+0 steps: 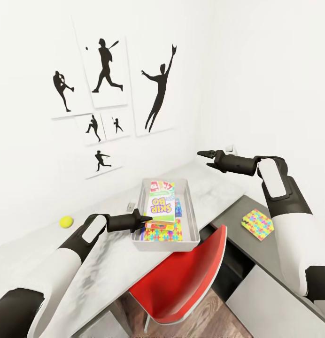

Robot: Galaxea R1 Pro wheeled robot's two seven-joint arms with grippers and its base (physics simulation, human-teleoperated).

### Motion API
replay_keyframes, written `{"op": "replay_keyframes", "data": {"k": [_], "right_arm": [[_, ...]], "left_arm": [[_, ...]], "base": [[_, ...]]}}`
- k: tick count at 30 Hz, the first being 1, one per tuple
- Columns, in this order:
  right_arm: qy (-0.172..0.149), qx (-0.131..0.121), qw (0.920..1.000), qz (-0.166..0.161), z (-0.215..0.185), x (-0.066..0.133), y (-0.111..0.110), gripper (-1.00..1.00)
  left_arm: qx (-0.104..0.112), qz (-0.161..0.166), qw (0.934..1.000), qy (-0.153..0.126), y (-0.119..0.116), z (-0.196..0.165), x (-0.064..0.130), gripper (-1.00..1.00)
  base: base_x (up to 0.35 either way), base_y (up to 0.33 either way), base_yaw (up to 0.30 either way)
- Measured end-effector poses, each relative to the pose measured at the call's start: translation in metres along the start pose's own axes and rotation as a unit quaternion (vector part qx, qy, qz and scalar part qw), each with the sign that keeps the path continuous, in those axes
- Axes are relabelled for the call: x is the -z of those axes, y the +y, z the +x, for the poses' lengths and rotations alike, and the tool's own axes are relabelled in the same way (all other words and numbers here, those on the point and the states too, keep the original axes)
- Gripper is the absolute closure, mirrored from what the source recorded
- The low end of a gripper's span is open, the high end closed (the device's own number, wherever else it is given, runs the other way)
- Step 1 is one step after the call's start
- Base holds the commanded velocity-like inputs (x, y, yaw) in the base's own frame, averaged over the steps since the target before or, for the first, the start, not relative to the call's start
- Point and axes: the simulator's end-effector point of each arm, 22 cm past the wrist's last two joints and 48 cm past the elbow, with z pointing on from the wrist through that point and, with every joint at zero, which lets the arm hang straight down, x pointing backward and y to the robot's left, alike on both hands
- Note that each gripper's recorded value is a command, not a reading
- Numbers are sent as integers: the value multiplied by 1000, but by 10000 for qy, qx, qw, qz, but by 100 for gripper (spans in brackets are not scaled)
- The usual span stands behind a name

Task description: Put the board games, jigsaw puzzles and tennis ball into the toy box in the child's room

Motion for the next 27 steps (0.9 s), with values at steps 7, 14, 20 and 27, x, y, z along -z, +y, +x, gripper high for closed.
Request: {"op": "replay_keyframes", "data": {"k": [7, 14, 20, 27], "right_arm": [[34, -41, 10000, 24, 4, -4, -7, -100], [68, -82, 9999, 47, 8, -7, -14, -100], [96, -117, 9999, 68, 11, -10, -20, -100], [83, -98, 9999, 47, 14, -11, -23, -100]], "left_arm": [[-101, 77, 9999, -11, -7, -3, -2, 100], [-188, 76, 9998, -4, -7, -5, -4, 100], [-155, 54, 9999, 12, -2, -4, -6, 100], [-119, 40, 9999, 31, 3, -4, -9, 100]], "base": [[0, 0, 0], [0, 0, 0], [0, 0, 0], [0, 0, 0]]}}
